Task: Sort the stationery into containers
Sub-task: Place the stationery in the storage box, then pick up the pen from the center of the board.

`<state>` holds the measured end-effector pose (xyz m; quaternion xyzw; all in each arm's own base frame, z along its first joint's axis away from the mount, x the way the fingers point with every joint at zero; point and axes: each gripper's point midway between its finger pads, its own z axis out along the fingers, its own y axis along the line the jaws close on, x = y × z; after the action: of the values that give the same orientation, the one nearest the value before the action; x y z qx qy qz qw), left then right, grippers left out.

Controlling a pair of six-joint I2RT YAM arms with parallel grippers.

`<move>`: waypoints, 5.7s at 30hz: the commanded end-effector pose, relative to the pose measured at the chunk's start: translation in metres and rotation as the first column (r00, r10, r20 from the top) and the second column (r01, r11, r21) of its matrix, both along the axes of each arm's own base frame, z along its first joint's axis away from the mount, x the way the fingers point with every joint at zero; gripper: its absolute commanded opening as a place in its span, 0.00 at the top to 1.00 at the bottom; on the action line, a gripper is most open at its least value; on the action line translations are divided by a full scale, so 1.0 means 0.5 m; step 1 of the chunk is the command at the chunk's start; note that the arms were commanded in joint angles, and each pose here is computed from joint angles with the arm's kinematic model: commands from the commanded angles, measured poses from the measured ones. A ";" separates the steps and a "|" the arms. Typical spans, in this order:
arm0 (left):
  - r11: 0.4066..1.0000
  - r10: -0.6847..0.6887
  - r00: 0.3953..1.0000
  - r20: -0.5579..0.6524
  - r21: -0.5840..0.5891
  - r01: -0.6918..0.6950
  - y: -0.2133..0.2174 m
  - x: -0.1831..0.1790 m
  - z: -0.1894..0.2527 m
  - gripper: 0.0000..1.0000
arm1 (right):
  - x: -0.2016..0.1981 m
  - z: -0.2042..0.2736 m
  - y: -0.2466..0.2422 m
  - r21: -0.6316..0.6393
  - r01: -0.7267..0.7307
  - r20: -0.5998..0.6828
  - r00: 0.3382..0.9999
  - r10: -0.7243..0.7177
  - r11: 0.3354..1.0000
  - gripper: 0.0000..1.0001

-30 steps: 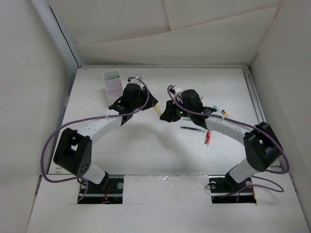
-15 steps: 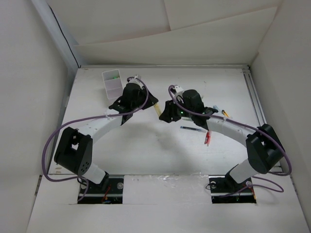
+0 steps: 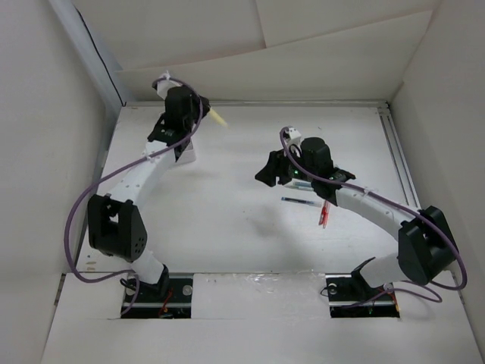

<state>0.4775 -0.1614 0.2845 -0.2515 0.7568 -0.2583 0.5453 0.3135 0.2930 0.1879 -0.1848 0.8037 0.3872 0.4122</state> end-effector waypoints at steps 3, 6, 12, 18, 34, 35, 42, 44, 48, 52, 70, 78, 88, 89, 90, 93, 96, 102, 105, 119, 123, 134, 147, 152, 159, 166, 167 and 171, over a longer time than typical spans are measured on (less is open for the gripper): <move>0.949 0.303 0.953 0.005 0.089 -0.302 0.177 0.102 0.035 1.00 | 0.004 0.034 0.005 0.046 -0.005 0.055 0.998 0.002 0.999 0.37; 0.897 0.420 0.907 -0.007 0.151 -0.415 0.276 0.146 0.027 1.00 | 0.004 0.034 0.006 0.046 -0.006 0.055 0.998 0.004 0.999 0.37; 0.783 0.575 0.818 -0.007 0.296 -0.548 0.408 0.184 0.006 1.00 | 0.001 0.033 0.008 0.048 -0.016 0.052 0.999 0.014 0.999 0.37; 0.713 0.628 0.778 0.031 0.377 -0.591 0.442 0.183 0.003 1.00 | 0.004 0.027 0.013 0.046 -0.025 0.043 0.999 0.023 0.999 0.37; 0.679 0.641 0.766 0.051 0.428 -0.596 0.427 0.230 -0.055 1.00 | -0.001 0.019 0.020 0.037 -0.039 0.042 0.998 0.038 0.999 0.37; 0.686 0.634 0.771 0.056 0.419 -0.595 0.424 0.234 -0.052 1.00 | -0.001 0.019 0.020 0.037 -0.039 0.042 0.998 0.038 0.999 0.37; 0.697 0.620 0.783 0.051 0.424 -0.579 0.402 0.234 -0.065 0.97 | 0.003 0.011 0.019 0.030 -0.031 0.035 0.999 0.029 0.999 0.37; 0.710 0.605 0.794 0.048 0.417 -0.567 0.397 0.226 -0.065 0.91 | 0.000 0.012 0.020 0.033 -0.039 0.034 0.999 0.038 0.999 0.37; 0.717 0.595 0.801 0.063 0.410 -0.564 0.396 0.217 -0.051 0.79 | 0.003 0.011 0.019 0.030 -0.031 0.035 0.999 0.029 0.999 0.37; 0.722 0.588 0.807 0.056 0.412 -0.555 0.394 0.206 -0.058 0.74 | 0.002 0.019 0.018 0.035 -0.031 0.043 0.999 0.029 0.999 0.37; 0.876 0.417 0.892 0.172 0.184 -0.445 0.262 0.088 0.099 0.57 | 0.033 0.055 -0.045 0.028 0.164 0.117 0.979 -0.166 0.986 0.69; 0.977 0.200 0.967 0.160 0.047 -0.210 0.040 -0.005 0.059 0.63 | 0.076 0.051 -0.176 0.005 0.481 0.150 0.867 -0.476 0.877 1.00; 0.960 -0.268 0.964 -0.001 0.082 0.267 -0.238 -0.206 -0.166 0.66 | 0.114 -0.009 -0.381 -0.119 0.812 0.090 0.582 -0.808 0.572 0.69; 0.951 -0.296 0.955 -0.025 0.087 0.297 -0.248 -0.224 -0.189 0.66 | 0.117 -0.009 -0.389 -0.120 0.818 0.090 0.574 -0.814 0.563 0.66; 0.933 -0.350 0.936 -0.031 0.079 0.351 -0.273 -0.250 -0.191 0.68 | 0.121 -0.033 -0.407 -0.151 0.829 0.072 0.552 -0.831 0.538 0.64; 0.894 -0.437 0.898 -0.055 0.087 0.440 -0.313 -0.302 -0.223 0.71 | 0.127 -0.040 -0.421 -0.165 0.835 0.064 0.539 -0.840 0.524 0.62; 0.838 -0.536 0.841 -0.075 0.072 0.541 -0.348 -0.342 -0.244 0.74 | 0.135 -0.053 -0.454 -0.182 0.863 0.066 0.489 -0.870 0.471 0.61; 0.723 -0.681 0.725 -0.103 0.060 0.688 -0.402 -0.403 -0.283 0.76 | 0.110 -0.109 -0.597 -0.291 0.912 0.050 0.316 -0.947 0.289 0.62; 0.683 -0.723 0.685 -0.093 0.056 0.728 -0.421 -0.429 -0.291 0.76 | 0.105 -0.131 -0.638 -0.316 0.907 0.021 0.300 -0.954 0.279 0.62; 0.636 -0.771 0.637 0.015 0.062 0.769 -0.390 -0.479 -0.210 0.76 | 0.183 -0.235 -0.618 -0.529 0.720 -0.116 0.462 -0.879 0.449 0.55; 0.639 -0.769 0.639 0.026 0.062 0.766 -0.385 -0.482 -0.203 0.76 | 0.189 -0.242 -0.620 -0.559 0.694 -0.124 0.471 -0.874 0.453 0.51; 0.641 -0.768 0.640 0.034 0.045 0.767 -0.377 -0.478 -0.199 0.76 | 0.193 -0.266 -0.599 -0.581 0.640 -0.160 0.516 -0.842 0.503 0.31; 0.647 -0.762 0.647 0.032 0.047 0.761 -0.375 -0.476 -0.200 0.76 | 0.199 -0.295 -0.609 -0.643 0.616 -0.138 0.492 -0.860 0.455 0.34; 0.649 -0.761 0.648 0.032 0.045 0.760 -0.372 -0.472 -0.200 0.76 | 0.195 -0.312 -0.596 -0.654 0.589 -0.155 0.510 -0.846 0.475 0.42; 0.648 -0.762 0.647 0.032 0.045 0.761 -0.375 -0.470 -0.203 0.76 | 0.179 -0.298 -0.546 -0.613 0.561 -0.204 0.568 -0.798 0.556 0.54; 0.639 -0.769 0.639 0.012 0.042 0.768 -0.378 -0.472 -0.219 0.76 | 0.171 -0.278 -0.524 -0.604 0.540 -0.205 0.605 -0.769 0.587 0.53; 0.639 -0.769 0.639 0.012 0.042 0.768 -0.378 -0.472 -0.219 0.76 | 0.180 -0.260 -0.528 -0.594 0.558 -0.185 0.606 -0.774 0.579 0.51; 0.639 -0.769 0.639 0.012 0.042 0.768 -0.378 -0.472 -0.219 0.76 | 0.189 -0.227 -0.535 -0.588 0.578 -0.152 0.608 -0.779 0.566 0.47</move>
<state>0.2398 -0.3475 0.1649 0.1012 0.8025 -0.4432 0.3863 0.3977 0.0267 0.0411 0.1391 0.9545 0.0076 0.2636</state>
